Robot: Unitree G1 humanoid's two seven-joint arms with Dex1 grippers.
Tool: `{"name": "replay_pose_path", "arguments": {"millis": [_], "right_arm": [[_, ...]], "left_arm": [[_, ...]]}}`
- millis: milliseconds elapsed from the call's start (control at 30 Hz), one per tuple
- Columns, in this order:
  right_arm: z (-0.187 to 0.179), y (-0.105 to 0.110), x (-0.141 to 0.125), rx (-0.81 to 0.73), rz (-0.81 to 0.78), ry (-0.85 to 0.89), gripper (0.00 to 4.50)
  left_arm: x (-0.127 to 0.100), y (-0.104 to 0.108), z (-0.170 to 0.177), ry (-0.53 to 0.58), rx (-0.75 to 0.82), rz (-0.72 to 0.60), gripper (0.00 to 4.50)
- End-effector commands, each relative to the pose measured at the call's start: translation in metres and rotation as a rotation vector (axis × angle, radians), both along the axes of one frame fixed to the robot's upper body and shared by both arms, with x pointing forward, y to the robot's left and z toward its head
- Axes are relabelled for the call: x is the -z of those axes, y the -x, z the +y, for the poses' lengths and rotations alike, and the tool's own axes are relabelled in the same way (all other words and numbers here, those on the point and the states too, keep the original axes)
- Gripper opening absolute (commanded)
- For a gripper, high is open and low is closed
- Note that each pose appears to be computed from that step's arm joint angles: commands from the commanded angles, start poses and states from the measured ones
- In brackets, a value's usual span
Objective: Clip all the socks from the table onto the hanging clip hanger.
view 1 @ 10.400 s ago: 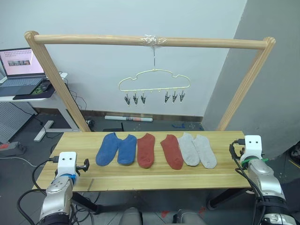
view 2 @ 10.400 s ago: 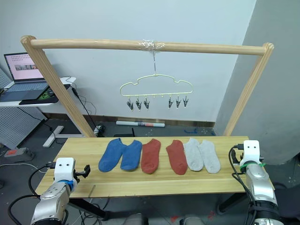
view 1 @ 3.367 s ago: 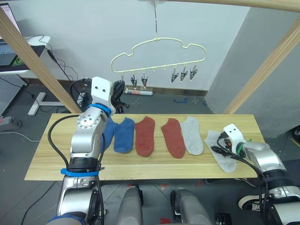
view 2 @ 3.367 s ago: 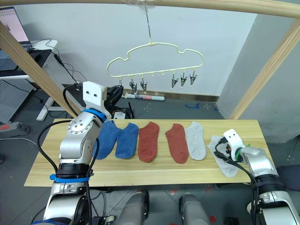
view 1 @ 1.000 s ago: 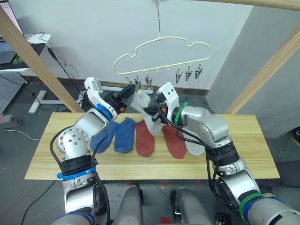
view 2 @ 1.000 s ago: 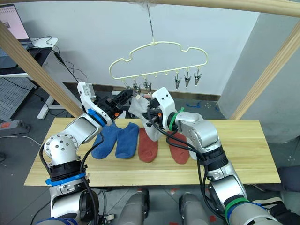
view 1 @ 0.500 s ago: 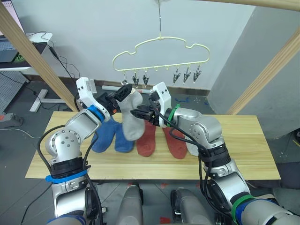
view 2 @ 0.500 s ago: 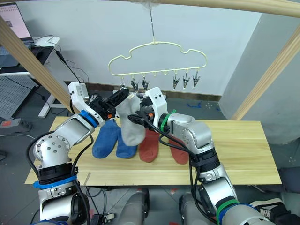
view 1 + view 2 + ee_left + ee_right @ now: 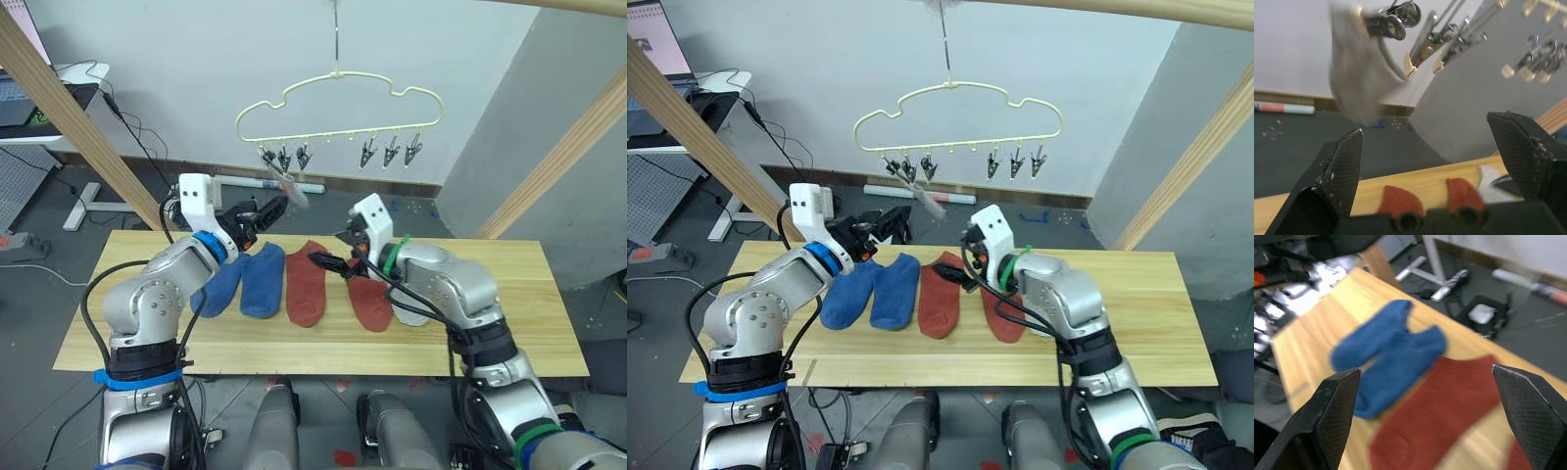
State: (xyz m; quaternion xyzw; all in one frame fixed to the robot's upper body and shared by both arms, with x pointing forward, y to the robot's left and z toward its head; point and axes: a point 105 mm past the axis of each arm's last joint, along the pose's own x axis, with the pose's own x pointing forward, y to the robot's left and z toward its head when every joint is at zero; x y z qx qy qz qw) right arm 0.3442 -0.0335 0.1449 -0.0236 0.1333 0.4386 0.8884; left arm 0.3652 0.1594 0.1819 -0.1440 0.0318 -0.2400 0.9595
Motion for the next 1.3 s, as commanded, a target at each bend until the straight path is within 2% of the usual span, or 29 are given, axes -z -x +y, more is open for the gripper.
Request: {"name": "replay_pose_path", "arguments": {"millis": [33,100,200,400,633,833,1300], "right_arm": [[-0.016,0.010,-0.033,-0.035,-0.139,-0.032,4.47],[-0.027,0.017,-0.042,-0.052,-0.173,-0.044,4.47],[-0.037,0.023,-0.055,-0.069,-0.209,-0.072,4.50],[-0.045,0.021,-0.062,-0.044,-0.242,-0.074,4.50],[-0.041,0.025,-0.078,-0.068,-0.282,-0.129,4.50],[-0.037,0.045,-0.102,-0.195,-0.330,-0.197,4.50],[-0.032,0.044,-0.110,-0.209,-0.372,-0.213,4.50]], "left_arm": [[-0.018,0.003,-0.007,-0.138,0.003,-0.158,4.50],[-0.021,0.004,-0.013,-0.172,0.007,-0.208,4.50],[-0.027,0.007,-0.023,-0.185,0.022,-0.265,3.94],[-0.030,0.007,-0.035,-0.234,0.027,-0.313,2.13],[-0.036,0.000,-0.036,-0.245,-0.033,-0.358,2.13],[-0.038,-0.006,-0.033,-0.259,-0.113,-0.401,2.13],[-0.034,-0.016,-0.034,-0.220,-0.176,-0.414,2.13]]}}
